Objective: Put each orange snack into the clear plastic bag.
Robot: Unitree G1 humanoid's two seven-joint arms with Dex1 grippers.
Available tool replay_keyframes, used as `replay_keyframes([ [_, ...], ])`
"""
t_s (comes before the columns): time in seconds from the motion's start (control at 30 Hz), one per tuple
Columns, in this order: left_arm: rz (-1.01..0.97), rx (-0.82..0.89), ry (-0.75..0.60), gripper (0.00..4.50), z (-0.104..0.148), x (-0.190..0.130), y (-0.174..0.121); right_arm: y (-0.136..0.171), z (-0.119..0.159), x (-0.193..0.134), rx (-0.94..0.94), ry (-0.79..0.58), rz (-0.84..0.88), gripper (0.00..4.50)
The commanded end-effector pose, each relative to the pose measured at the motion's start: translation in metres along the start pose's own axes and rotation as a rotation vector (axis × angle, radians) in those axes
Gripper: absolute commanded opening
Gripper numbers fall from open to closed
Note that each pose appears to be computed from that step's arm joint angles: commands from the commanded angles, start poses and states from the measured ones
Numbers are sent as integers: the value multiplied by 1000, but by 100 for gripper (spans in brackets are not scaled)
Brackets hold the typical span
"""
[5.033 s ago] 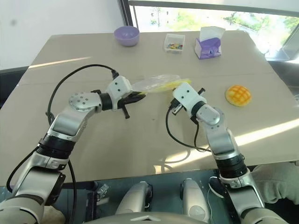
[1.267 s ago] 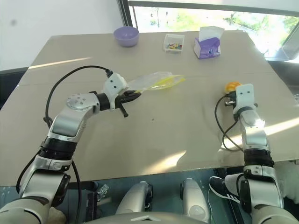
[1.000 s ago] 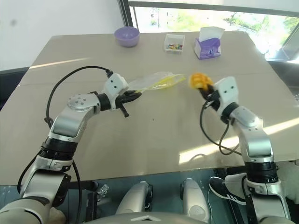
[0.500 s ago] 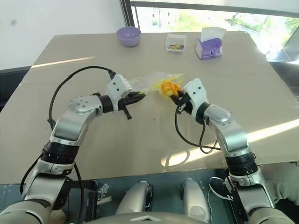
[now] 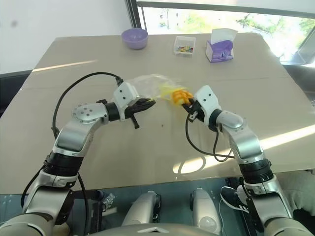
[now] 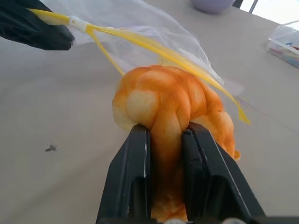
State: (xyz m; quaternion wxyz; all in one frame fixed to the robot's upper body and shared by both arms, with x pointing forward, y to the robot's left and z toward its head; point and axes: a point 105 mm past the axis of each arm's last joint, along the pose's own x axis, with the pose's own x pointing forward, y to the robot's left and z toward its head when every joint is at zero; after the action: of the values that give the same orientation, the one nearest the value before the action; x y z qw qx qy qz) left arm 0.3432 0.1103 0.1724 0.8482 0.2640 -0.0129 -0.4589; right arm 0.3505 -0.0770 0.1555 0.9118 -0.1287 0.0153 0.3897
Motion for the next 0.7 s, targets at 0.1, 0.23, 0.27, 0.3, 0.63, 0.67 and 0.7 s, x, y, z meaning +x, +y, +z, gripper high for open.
replay_keyframes([
  [0.1, -118, 82, -118, 17, 22, -3, -24, 3, 23, 3, 54, -93, 21, 83],
  [0.23, -138, 59, -88, 17, 7, -11, -25, 2, 30, 5, 149, -145, 19, 83],
  [0.27, -140, 46, -78, 17, 3, -12, -24, -1, 33, 3, 173, -162, 13, 83],
  [0.3, -141, 34, -71, 17, 0, -14, -23, -3, 35, 2, 189, -175, 9, 83],
  [0.63, -194, 32, -104, 17, 1, -16, -24, 5, 47, -4, 216, -243, 50, 83],
  [0.67, -199, 37, -109, 17, 2, -16, -24, 4, 47, -4, 169, -235, 27, 83],
  [0.7, -198, 50, -115, 17, 3, -15, -23, 4, 45, -3, 89, -215, 5, 83],
])
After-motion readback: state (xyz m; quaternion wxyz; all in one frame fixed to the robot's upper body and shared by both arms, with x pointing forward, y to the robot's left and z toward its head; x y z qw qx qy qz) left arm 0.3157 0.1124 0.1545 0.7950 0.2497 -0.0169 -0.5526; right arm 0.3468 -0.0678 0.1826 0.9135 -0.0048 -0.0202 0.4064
